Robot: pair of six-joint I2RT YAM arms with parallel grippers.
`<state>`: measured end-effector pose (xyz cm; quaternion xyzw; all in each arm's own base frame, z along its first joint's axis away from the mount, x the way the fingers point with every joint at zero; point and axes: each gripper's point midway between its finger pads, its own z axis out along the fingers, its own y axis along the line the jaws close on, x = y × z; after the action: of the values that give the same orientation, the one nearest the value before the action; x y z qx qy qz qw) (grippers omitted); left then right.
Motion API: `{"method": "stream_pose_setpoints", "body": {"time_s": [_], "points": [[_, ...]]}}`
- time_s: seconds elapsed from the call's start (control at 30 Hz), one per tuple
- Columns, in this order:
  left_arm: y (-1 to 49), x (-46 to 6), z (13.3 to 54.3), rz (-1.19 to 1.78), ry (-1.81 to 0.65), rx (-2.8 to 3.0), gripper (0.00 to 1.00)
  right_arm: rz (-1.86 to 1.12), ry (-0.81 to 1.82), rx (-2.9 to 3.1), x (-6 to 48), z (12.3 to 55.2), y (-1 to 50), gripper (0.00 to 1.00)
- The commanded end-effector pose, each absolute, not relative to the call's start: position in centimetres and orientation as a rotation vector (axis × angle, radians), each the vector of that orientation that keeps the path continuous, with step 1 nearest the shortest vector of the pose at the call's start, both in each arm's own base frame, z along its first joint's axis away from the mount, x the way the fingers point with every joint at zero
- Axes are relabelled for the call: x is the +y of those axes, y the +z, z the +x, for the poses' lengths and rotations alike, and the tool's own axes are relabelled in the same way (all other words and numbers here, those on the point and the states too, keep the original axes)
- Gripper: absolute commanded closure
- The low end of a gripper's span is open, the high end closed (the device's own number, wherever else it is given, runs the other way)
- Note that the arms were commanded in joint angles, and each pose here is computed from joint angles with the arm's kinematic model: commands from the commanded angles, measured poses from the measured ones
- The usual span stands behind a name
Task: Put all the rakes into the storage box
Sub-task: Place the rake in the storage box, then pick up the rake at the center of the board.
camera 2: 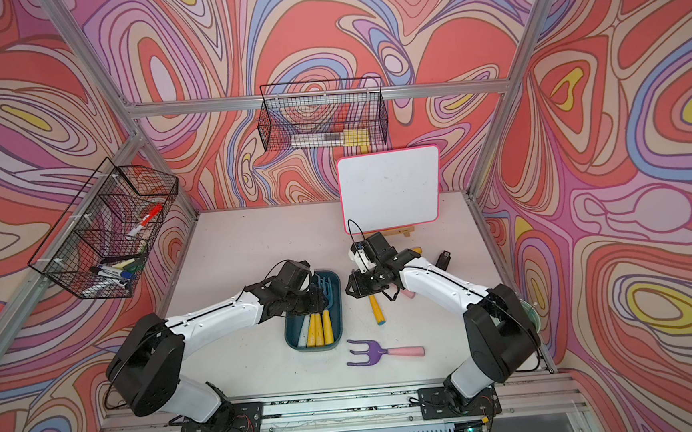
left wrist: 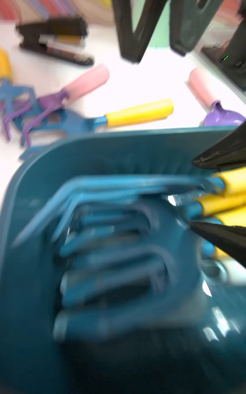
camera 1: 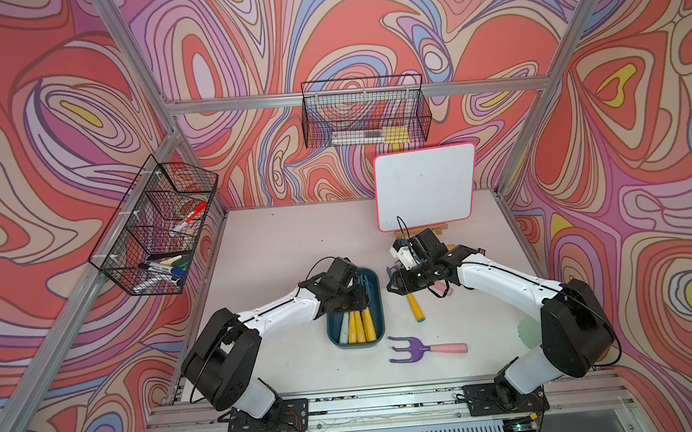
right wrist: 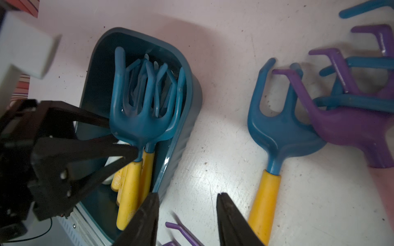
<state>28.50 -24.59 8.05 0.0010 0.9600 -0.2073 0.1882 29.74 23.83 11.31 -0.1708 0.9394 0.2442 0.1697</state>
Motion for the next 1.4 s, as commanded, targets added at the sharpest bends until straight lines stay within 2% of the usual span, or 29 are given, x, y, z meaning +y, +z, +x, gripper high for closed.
{"method": "stream_pose_setpoints", "body": {"time_s": [0.0, 0.23, 0.47, 0.7, 0.77, 0.83, 1.0, 1.03, 1.37], "points": [[10.3, -19.2, 29.3, -0.118, -0.190, 2.675, 0.57, -0.447, 0.608, 2.705, 22.8, 29.8, 10.1, 0.52], [11.7, -20.9, 30.4, -0.048, -0.249, 2.652, 0.58, -0.321, 0.415, 2.815, 20.0, 30.3, 7.4, 0.49], [12.0, -23.1, 30.9, -0.002, -0.359, 2.629, 0.58, -0.234, 0.367, 2.873, 18.2, 30.2, 5.7, 0.49], [11.8, -23.7, 31.0, 0.002, -0.392, 2.630, 0.58, -0.284, 0.399, 2.992, 18.3, 28.4, 2.4, 0.52], [11.8, -23.8, 31.0, 0.005, -0.389, 2.630, 0.58, -0.293, 0.404, 3.019, 18.3, 28.0, 1.7, 0.55], [11.9, -23.8, 31.1, 0.009, -0.390, 2.628, 0.58, -0.295, 0.402, 3.035, 18.3, 27.8, 1.3, 0.62], [12.3, -24.3, 31.3, 0.030, -0.411, 2.622, 0.57, -0.297, 0.396, 3.053, 18.2, 27.6, 0.6, 0.97], [12.3, -24.4, 31.3, 0.036, -0.419, 2.620, 0.56, -0.297, 0.401, 3.046, 18.3, 27.7, 0.8, 1.00], [13.4, -26.9, 31.9, 0.109, -0.551, 2.595, 0.55, -0.358, 0.709, 2.794, 21.5, 29.4, 9.8, 1.00]]}}
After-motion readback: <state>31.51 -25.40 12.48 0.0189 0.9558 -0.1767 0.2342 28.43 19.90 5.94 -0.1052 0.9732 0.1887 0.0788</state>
